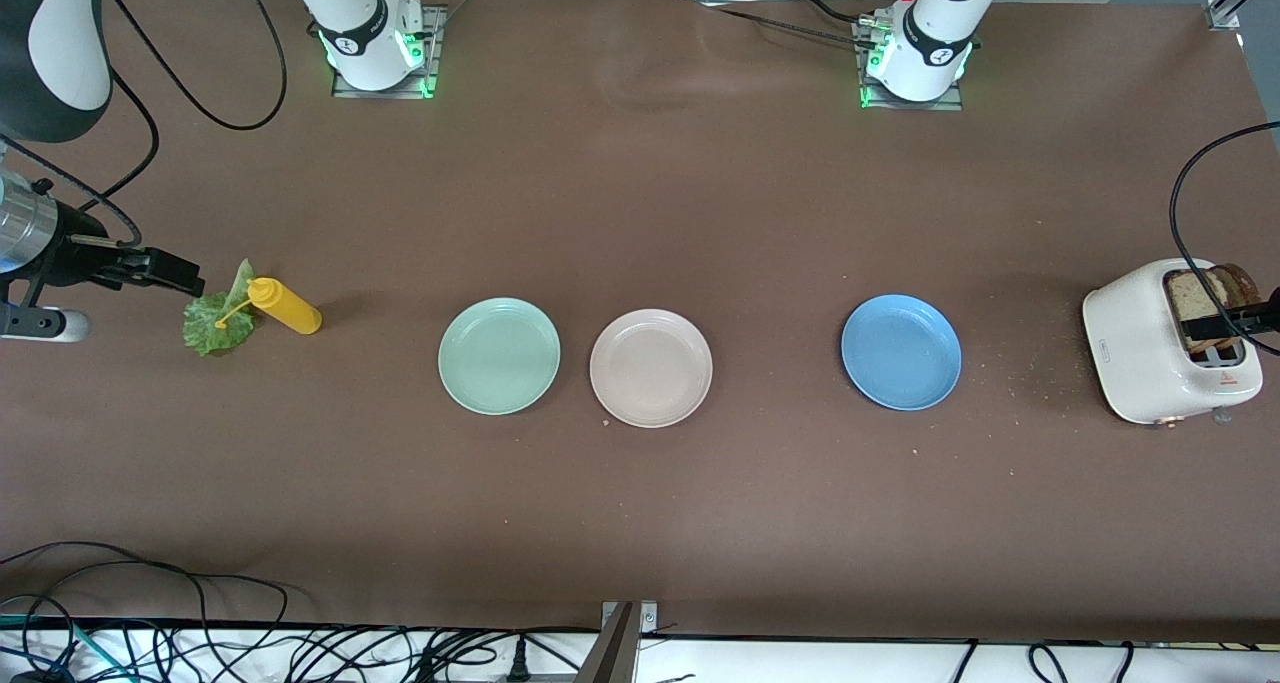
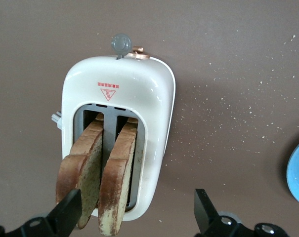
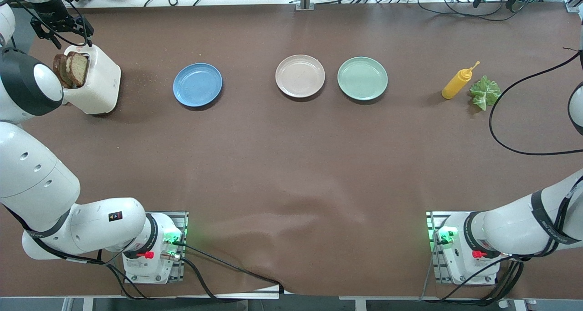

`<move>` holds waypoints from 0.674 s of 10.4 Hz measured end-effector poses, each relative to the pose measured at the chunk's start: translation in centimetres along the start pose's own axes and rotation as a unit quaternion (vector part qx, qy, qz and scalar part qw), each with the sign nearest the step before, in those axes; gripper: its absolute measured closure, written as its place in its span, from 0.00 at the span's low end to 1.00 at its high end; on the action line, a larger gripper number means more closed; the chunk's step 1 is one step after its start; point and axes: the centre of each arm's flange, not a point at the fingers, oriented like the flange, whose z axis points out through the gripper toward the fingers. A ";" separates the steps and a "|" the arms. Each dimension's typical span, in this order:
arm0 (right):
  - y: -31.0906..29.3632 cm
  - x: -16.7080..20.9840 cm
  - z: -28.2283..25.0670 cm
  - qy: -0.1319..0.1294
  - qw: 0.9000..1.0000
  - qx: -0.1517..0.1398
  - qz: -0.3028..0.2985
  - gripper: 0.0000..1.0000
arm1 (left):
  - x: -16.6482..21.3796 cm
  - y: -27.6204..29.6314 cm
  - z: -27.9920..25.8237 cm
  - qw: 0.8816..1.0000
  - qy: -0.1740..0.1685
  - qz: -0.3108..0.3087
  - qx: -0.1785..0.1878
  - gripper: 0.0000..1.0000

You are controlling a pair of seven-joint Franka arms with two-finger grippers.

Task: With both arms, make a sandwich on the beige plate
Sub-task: 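Reach the left gripper down into the toaster toward a toast slice, then grasp the toast slice with the left gripper and lift it out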

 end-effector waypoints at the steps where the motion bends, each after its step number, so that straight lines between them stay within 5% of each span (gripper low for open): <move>1: 0.0 0.0 0.0 0.000 1.000 0.000 0.000 0.00 | 0.0 -0.3 0.3 1.000 -0.003 -0.002 -0.001 0.00; 7: 0.0 0.0 0.0 0.000 1.000 0.000 0.000 0.00 | 0.2 -1.0 2.9 1.000 -0.014 -0.011 -0.014 0.00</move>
